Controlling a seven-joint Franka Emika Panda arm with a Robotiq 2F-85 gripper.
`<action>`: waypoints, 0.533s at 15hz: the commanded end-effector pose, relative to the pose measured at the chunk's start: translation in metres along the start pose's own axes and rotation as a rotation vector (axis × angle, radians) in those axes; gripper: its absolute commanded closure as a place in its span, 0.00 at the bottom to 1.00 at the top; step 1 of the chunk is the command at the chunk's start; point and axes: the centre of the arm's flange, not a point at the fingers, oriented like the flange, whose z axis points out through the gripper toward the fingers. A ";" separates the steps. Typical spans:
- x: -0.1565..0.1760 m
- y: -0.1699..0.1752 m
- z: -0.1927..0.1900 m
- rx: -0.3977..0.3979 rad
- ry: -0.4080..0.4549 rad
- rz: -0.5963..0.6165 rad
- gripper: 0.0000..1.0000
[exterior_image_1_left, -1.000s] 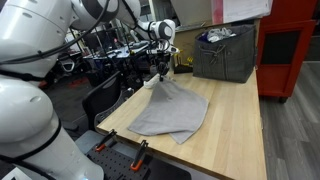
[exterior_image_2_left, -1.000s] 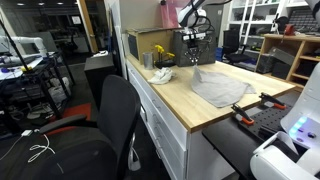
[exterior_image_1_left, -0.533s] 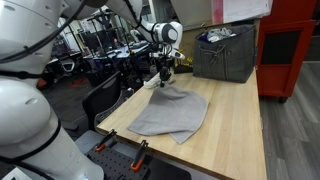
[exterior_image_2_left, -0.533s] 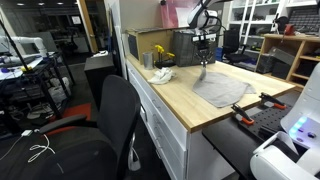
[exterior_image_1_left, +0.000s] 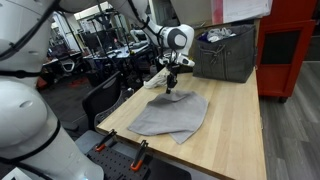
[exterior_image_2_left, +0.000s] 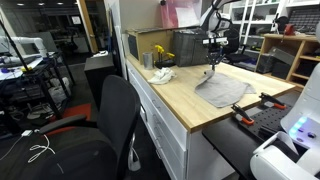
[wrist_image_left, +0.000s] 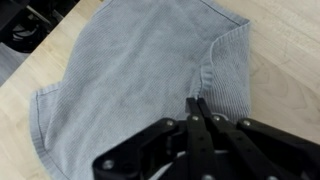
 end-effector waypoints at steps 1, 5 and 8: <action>-0.013 0.027 0.003 0.032 0.034 0.016 0.99; -0.014 0.054 0.009 -0.002 0.079 0.062 0.99; -0.015 0.081 0.015 -0.026 0.099 0.107 0.99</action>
